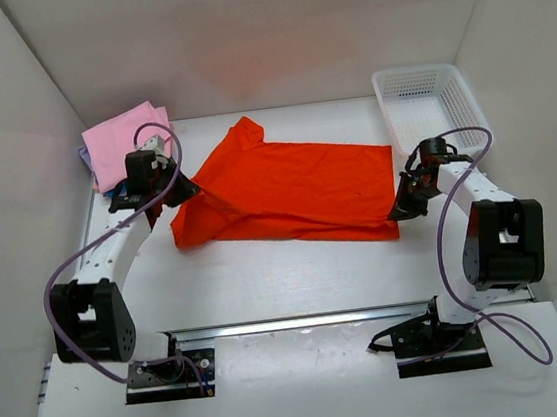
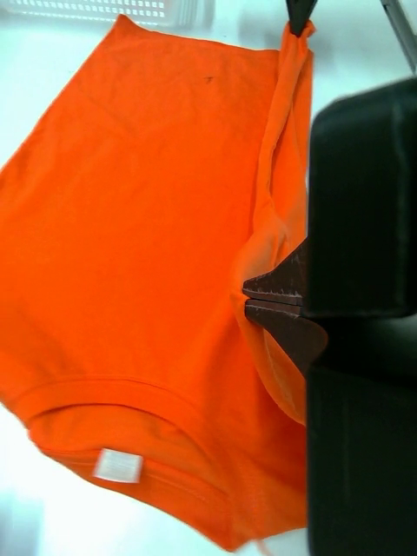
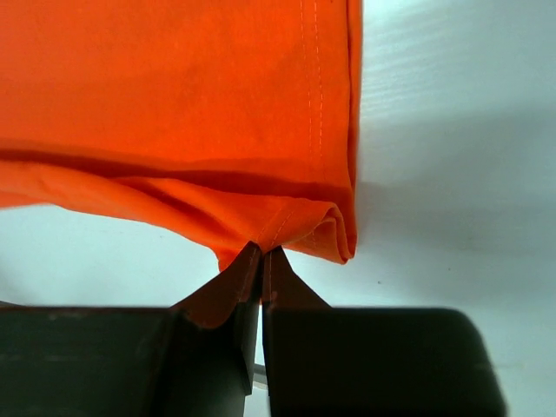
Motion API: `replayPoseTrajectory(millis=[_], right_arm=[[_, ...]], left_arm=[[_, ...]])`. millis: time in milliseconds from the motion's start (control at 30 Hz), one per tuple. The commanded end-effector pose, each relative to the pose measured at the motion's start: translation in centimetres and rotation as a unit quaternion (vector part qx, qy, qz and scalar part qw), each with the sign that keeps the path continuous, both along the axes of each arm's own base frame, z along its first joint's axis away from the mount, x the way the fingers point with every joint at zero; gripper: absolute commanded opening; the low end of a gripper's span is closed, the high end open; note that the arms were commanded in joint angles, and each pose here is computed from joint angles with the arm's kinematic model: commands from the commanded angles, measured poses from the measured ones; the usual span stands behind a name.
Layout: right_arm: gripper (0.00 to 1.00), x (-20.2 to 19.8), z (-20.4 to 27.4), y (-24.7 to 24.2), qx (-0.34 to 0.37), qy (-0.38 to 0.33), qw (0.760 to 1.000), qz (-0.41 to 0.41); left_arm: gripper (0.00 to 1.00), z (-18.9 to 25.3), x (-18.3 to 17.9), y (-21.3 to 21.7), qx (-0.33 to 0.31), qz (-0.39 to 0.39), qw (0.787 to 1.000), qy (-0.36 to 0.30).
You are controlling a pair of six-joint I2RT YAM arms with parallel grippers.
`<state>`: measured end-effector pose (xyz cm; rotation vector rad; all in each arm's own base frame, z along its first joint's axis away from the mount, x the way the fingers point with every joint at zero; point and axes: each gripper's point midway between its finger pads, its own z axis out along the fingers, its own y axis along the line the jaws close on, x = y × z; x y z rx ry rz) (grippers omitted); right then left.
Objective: Fold and stack the t-shirts
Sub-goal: Fold the flattened tshirt in 1/3 of the way
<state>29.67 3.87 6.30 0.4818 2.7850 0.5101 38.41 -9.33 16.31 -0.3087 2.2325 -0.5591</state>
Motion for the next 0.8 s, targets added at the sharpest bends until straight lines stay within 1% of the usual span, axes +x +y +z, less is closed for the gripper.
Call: replayPoseTrajectory(millis=[0, 67, 100, 167, 200, 300, 367, 400, 433, 467, 500, 533, 600, 667, 700, 767], right_arm=[[0.00, 2.4, 1.2, -0.5, -0.003, -0.034, 0.999, -0.014], [0.00, 2.9, 1.4, -0.8, -0.006, -0.043, 0.999, -0.017], [0.00, 3.0, 1.1, -0.9, -0.008, -0.041, 0.999, -0.020], [0.00, 3.3, 1.3, -0.9, -0.010, -0.045, 0.999, -0.026], [0.01, 3.4, 1.1, -1.0, -0.013, -0.048, 0.998, -0.029], [0.03, 4.3, 1.9, -1.4, -0.021, -0.083, 0.995, -0.058], [0.08, 4.4, 2.7, -1.5, -0.029, -0.101, 0.991, -0.077], [0.12, 4.3, 2.5, -1.8, -0.041, -0.102, 0.990, -0.087], [0.18, 4.0, 2.6, -1.4, -0.046, -0.106, 0.990, -0.085], [0.19, 3.9, 3.0, -1.5, -0.056, -0.118, 0.987, -0.093], [0.22, 4.0, 3.0, -1.9, -0.067, -0.122, 0.985, -0.103], [0.25, 3.5, 2.9, -1.6, -0.070, -0.122, 0.985, -0.102], [0.27, 3.2, 3.4, -1.8, -0.074, -0.137, 0.981, -0.115], [0.27, 2.7, 3.7, -1.5, -0.074, -0.155, 0.979, -0.111], [0.27, 2.4, 3.2, -1.4, -0.074, -0.154, 0.979, -0.108], [0.26, 2.3, 2.9, -0.4, -0.065, -0.154, 0.982, -0.087]], left_arm=[[0.00, 2.4, 3.1, 0.5, 0.002, 0.004, 0.999, -0.048], [0.00, 2.2, 3.8, 0.2, 0.003, 0.002, 0.999, -0.049], [0.00, 1.3, 4.3, 0.3, 0.007, 0.000, 0.999, -0.041], [0.00, 1.4, 5.4, 0.0, 0.003, -0.003, 0.999, -0.046], [0.00, 1.0, 5.9, 0.1, 0.005, -0.001, 0.999, -0.042], [0.00, 1.6, 7.7, -0.2, -0.005, -0.004, 0.998, -0.058], [0.10, 2.9, 9.4, -0.3, -0.009, -0.010, 0.996, -0.091], [0.11, 3.7, 10.2, -0.5, -0.011, -0.010, 0.994, -0.105], [0.16, 4.2, 10.8, -0.7, -0.010, -0.011, 0.993, -0.113], [0.27, 5.4, 11.3, -0.5, -0.010, -0.010, 0.992, -0.127], [0.35, 5.7, 11.8, -0.7, -0.010, -0.017, 0.992, -0.127], [0.46, 5.6, 12.1, -0.6, -0.012, -0.021, 0.992, -0.124], [0.48, 6.1, 12.0, -0.6, -0.013, -0.029, 0.992, -0.120], [0.48, 5.2, 10.5, -0.4, -0.005, -0.028, 0.995, -0.096], [0.48, 3.7, 9.7, -0.3, 0.002, -0.031, 0.996, -0.080], [0.47, 1.0, 7.0, -0.2, 0.019, -0.033, 0.998, -0.040]])
